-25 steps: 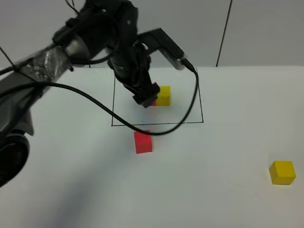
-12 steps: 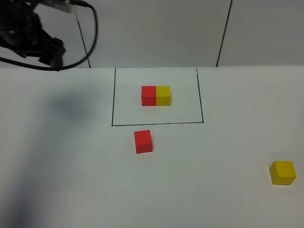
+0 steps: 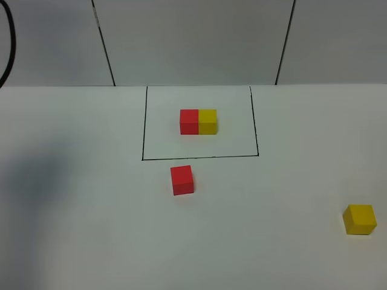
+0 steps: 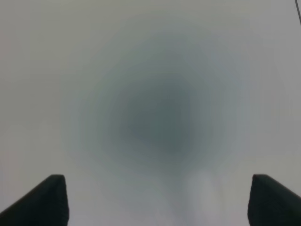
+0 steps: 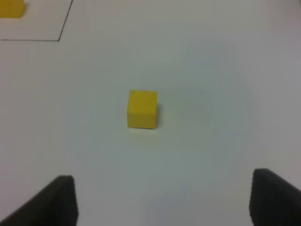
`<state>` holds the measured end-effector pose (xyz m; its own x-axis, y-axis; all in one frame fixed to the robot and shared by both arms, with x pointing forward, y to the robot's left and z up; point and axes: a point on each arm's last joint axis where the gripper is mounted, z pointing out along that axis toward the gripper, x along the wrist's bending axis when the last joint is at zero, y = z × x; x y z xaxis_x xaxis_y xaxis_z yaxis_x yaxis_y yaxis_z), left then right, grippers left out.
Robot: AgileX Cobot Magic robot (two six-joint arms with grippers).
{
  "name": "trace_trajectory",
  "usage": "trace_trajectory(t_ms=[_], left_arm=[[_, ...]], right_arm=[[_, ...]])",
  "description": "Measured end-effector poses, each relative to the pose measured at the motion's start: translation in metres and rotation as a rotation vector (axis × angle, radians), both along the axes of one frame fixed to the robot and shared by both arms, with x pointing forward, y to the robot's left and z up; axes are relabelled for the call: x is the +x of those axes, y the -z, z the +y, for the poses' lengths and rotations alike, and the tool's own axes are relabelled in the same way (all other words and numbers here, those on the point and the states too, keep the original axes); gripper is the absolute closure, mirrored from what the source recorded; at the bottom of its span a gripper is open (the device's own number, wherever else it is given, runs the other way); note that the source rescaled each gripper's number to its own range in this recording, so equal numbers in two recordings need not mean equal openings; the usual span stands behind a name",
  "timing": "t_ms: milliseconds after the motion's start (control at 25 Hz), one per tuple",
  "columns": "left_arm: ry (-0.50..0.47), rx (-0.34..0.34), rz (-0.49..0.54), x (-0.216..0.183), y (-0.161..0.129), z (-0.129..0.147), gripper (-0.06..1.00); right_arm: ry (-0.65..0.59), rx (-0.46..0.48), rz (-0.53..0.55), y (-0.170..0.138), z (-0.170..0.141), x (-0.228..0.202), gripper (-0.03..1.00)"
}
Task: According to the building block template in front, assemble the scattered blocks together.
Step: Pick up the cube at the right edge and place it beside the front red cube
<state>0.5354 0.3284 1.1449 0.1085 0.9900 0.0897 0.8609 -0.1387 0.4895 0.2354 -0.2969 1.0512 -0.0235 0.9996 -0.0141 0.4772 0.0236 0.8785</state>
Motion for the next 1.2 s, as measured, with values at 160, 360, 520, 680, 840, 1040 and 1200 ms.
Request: trace_trajectory(t_ms=[160,360,520,680,840,1040,1200], left_arm=[[-0.047,0.005,-0.053,-0.065,-0.008,-0.004,0.11],[-0.081,-0.01,-0.177,-0.146,-0.011,-0.012,0.12],[-0.097,-0.018,-0.263,-0.2,0.001,-0.018,0.12],[-0.091,-0.049,-0.335,-0.242,0.02,-0.024,0.12],[-0.066,-0.073,-0.358,-0.264,0.045,-0.03,0.13],[-0.007,-0.071,-0.331,-0.277,0.074,-0.032,0.13],[0.007,-0.076,-0.341,-0.292,0.087,-0.033,0.13]], right_arm=[[0.0,0.0,0.0,0.0,0.0,0.0,0.42],[0.0,0.0,0.0,0.0,0.0,0.0,0.42],[0.0,0.0,0.0,0.0,0.0,0.0,0.42],[0.0,0.0,0.0,0.0,0.0,0.0,0.42],[0.0,0.0,0.0,0.0,0.0,0.0,0.42],[0.0,0.0,0.0,0.0,0.0,0.0,0.42],[0.0,0.0,0.0,0.0,0.0,0.0,0.42]])
